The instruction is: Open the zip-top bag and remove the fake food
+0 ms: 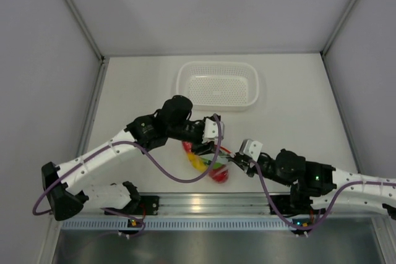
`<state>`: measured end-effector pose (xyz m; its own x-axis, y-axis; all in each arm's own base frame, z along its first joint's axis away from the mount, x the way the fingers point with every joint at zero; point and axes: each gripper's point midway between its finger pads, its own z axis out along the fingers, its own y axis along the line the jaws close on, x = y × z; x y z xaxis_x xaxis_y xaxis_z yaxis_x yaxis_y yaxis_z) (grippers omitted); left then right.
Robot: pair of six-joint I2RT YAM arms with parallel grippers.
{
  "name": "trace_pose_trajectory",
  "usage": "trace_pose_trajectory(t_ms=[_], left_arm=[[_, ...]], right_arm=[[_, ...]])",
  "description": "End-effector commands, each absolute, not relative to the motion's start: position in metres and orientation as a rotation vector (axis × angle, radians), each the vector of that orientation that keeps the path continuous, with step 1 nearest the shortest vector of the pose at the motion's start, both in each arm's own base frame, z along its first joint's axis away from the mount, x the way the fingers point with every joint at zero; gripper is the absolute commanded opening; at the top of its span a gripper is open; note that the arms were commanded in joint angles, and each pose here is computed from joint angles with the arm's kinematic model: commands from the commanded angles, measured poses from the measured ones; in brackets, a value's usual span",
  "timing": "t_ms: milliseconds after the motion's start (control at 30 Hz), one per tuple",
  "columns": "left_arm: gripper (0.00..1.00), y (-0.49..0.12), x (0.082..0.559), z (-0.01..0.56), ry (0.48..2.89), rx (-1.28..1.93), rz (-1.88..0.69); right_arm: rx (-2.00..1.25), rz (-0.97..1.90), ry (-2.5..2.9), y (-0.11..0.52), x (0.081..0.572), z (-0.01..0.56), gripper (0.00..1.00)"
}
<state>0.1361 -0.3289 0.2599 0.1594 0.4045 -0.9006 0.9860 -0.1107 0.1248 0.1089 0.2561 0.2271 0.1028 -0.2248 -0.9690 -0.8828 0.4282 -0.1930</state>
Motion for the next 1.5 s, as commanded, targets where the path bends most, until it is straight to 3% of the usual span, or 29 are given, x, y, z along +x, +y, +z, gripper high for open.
trace_pose_trajectory(t_ms=[0, 33, 133, 200, 267, 400, 433, 533, 633, 867, 1233, 1467], left_arm=[[0.44, -0.330, 0.127, 0.264, 1.300, 1.673, -0.976], [0.37, -0.331, 0.128, 0.263, 1.307, 1.674, -0.976], [0.32, -0.334, 0.132, 0.259, 1.336, 1.670, -0.974], [0.10, -0.335, 0.133, 0.258, 1.343, 1.669, -0.970], [0.00, -0.336, 0.136, 0.259, 1.348, 1.664, -0.957], [0.00, -0.335, 0.147, 0.269, 1.371, 1.614, -0.900], [0.00, -0.335, 0.149, 0.277, 1.366, 1.595, -0.888], [0.00, -0.336, 0.156, 0.287, 1.400, 1.542, -0.868], [0.00, -0.336, 0.159, 0.296, 1.414, 1.505, -0.867], [0.00, -0.332, 0.146, 0.302, 1.386, 1.510, -0.920], [0.00, -0.327, 0.132, 0.316, 1.322, 1.519, -0.970], [0.00, -0.324, 0.123, 0.317, 1.291, 1.541, -1.005]], right_arm=[[-0.959, 0.673, 1.376, 0.254, 0.116, 0.261, 0.00], [-0.954, 0.672, 1.376, 0.254, 0.117, 0.262, 0.00], [-0.946, 0.674, 1.372, 0.254, 0.117, 0.263, 0.00], [-0.942, 0.671, 1.372, 0.254, 0.118, 0.263, 0.00], [-0.936, 0.667, 1.373, 0.253, 0.119, 0.263, 0.00], [-0.932, 0.667, 1.366, 0.251, 0.119, 0.265, 0.04], [-0.928, 0.665, 1.368, 0.250, 0.119, 0.264, 0.17], [-0.886, 0.690, 1.363, 0.248, 0.120, 0.269, 0.35], [-0.812, 0.716, 1.363, 0.246, 0.122, 0.276, 0.39], [-0.639, 0.800, 1.317, 0.241, 0.128, 0.296, 0.37], [-0.671, 0.787, 1.301, 0.242, 0.133, 0.290, 0.19], [-0.713, 0.829, 1.277, 0.251, 0.130, 0.292, 0.20]])
